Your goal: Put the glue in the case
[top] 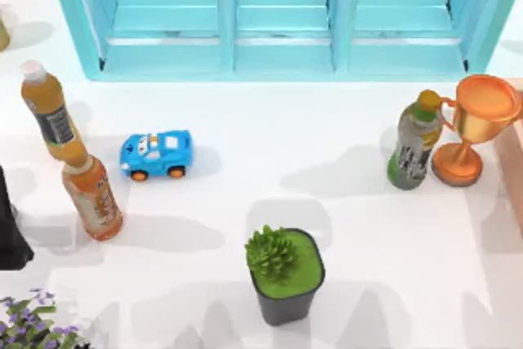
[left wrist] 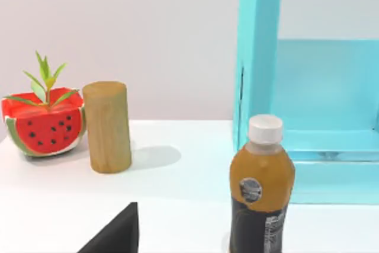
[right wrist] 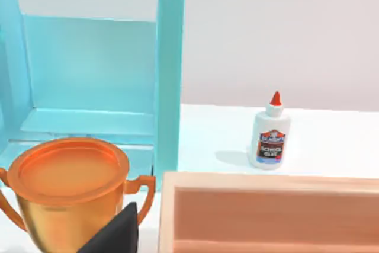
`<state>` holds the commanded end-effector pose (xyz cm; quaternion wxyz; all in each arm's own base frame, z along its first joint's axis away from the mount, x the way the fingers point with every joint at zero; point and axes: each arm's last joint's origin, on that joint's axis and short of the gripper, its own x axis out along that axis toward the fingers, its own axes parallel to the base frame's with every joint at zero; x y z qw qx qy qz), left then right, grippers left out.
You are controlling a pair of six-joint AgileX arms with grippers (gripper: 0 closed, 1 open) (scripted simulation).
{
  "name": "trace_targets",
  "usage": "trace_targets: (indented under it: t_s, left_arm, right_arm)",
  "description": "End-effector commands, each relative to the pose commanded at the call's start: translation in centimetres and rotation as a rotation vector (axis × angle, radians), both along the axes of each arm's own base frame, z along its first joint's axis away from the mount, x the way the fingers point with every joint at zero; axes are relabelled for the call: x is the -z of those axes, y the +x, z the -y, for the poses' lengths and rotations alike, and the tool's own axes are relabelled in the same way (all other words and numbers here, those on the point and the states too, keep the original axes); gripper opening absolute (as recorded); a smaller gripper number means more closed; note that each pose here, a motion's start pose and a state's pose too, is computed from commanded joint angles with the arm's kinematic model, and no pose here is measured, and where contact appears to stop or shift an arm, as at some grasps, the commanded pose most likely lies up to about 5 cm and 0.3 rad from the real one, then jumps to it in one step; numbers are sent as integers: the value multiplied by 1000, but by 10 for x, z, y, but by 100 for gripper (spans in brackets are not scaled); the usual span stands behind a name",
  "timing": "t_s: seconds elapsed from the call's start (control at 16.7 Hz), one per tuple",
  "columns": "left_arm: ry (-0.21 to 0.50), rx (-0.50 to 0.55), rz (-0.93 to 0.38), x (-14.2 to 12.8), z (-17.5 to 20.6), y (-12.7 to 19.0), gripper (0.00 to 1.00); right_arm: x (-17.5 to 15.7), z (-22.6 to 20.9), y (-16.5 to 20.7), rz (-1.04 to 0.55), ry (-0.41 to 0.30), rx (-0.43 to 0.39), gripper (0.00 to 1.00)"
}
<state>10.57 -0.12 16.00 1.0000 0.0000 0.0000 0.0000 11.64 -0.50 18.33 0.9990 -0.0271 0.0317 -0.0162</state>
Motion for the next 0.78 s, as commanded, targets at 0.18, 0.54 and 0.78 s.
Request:
trace_targets:
  t_s: [0.18, 0.54, 0.78]
  left_arm:
    - [0, 0, 0, 0, 0, 0, 100]
    - [0, 0, 0, 0, 0, 0, 100]
    - [0, 0, 0, 0, 0, 0, 100]
  right_arm:
    - [-33, 3, 21, -18, -40, 10, 100]
    - [-94, 15, 114, -17, -88, -18, 100]
    - [-80, 32, 197, -94, -72, -40, 100]
